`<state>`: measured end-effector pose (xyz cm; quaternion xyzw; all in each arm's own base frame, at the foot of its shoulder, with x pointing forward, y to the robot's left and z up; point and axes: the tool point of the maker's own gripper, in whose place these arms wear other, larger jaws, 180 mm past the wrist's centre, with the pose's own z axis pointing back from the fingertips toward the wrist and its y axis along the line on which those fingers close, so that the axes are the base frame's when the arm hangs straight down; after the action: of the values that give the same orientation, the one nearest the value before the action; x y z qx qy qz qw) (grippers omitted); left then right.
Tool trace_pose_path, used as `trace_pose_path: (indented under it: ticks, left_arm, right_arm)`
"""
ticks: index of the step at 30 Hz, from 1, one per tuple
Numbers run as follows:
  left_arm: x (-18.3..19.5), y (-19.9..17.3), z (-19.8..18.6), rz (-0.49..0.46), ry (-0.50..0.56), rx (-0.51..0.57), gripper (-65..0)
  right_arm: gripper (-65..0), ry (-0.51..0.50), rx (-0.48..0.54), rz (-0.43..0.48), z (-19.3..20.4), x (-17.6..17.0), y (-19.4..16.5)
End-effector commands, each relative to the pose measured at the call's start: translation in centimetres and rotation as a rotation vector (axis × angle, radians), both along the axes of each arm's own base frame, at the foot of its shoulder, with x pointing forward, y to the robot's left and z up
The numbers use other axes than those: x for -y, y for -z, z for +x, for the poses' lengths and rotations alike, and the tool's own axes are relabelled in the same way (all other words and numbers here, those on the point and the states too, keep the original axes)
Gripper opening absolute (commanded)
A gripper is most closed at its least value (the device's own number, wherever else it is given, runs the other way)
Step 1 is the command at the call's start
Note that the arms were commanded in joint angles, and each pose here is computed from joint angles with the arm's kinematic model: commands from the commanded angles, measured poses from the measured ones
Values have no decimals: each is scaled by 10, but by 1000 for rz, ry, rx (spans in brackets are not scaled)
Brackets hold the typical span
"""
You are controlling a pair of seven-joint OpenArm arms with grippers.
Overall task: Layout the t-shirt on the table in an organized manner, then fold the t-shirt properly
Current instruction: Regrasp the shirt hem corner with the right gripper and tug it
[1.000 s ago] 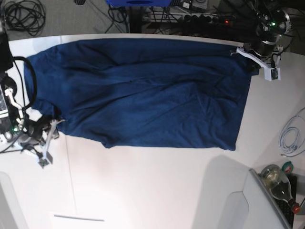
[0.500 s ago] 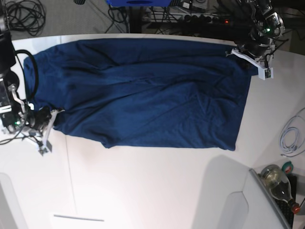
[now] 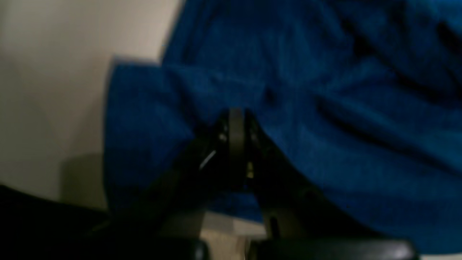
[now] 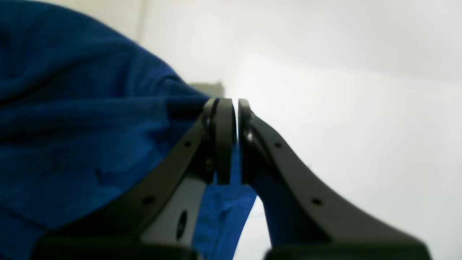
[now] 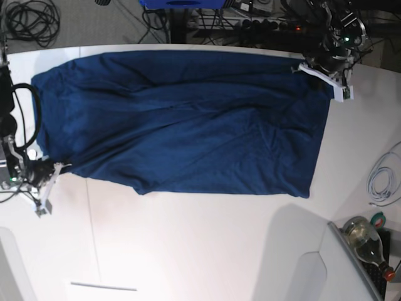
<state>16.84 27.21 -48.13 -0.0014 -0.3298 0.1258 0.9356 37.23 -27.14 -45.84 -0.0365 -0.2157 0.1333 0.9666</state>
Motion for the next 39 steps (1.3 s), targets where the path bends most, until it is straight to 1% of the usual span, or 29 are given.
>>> trace_pose_path:
  ticks: [1,5,7,8,9,10,12,13,14,16,20,23,25,26,28,32,39]
  left_arm:
    - [-8,-6,3,18,-3,24,-650]
    - [-8,-5,1,16,-6,21,-650]
    - [-8,-5,-1,19,-5,18,-650]
    - [-8,-5,-1,17,-6,19,-650]
    - [-8,-6,-1,16,-7,21,-650]
    - [-8,-7,0,19,-5,25,-650]
    - [-10,-18,5,39,4,47,-650]
    - [-10,-25,9,52,9,64,-650]
    - [-12,-31,8,67,16,72,-650]
    - [-13,-45,12,96,28,99,-650]
    - [-14,-53,18,110,34,121,-650]
    - [-14,-44,14,93,26,102,-650]
    - [-13,-37,14,78,19,94,-650]
    - [-13,-33,14,73,17,85,-650]
    - [-12,-27,13,61,12,75,-650]
    - [-12,-26,13,59,11,72,-650]
    - [-12,-25,11,57,10,67,-650]
  right_arm:
    - [-621,11,57,-8,19,11,-17]
    - [-614,50,65,-5,25,23,-16]
    - [-611,62,66,7,25,22,-12]
    - [-593,66,69,10,27,22,-11]
    - [-558,65,68,11,27,21,-11]
    - [-506,64,67,11,26,21,-11]
    - [-431,68,79,14,30,21,-15]
    - [-419,58,96,10,33,21,-20]
    - [-423,44,113,4,34,21,-27]
    - [-420,-18,109,-10,21,9,-30]
    - [-395,-190,179,11,-4,-47,-45]
    - [-371,-281,211,-50,-17,-58,-55]
    - [-371,-337,191,-101,-23,-70,-43]
    - [-371,-356,180,-135,-25,-71,-37]
    - [-372,-391,162,-217,-23,-69,-28]
    - [-375,-423,138,-302,-20,-72,-15]
    - [-372,-431,144,-303,-19,-72,-12]
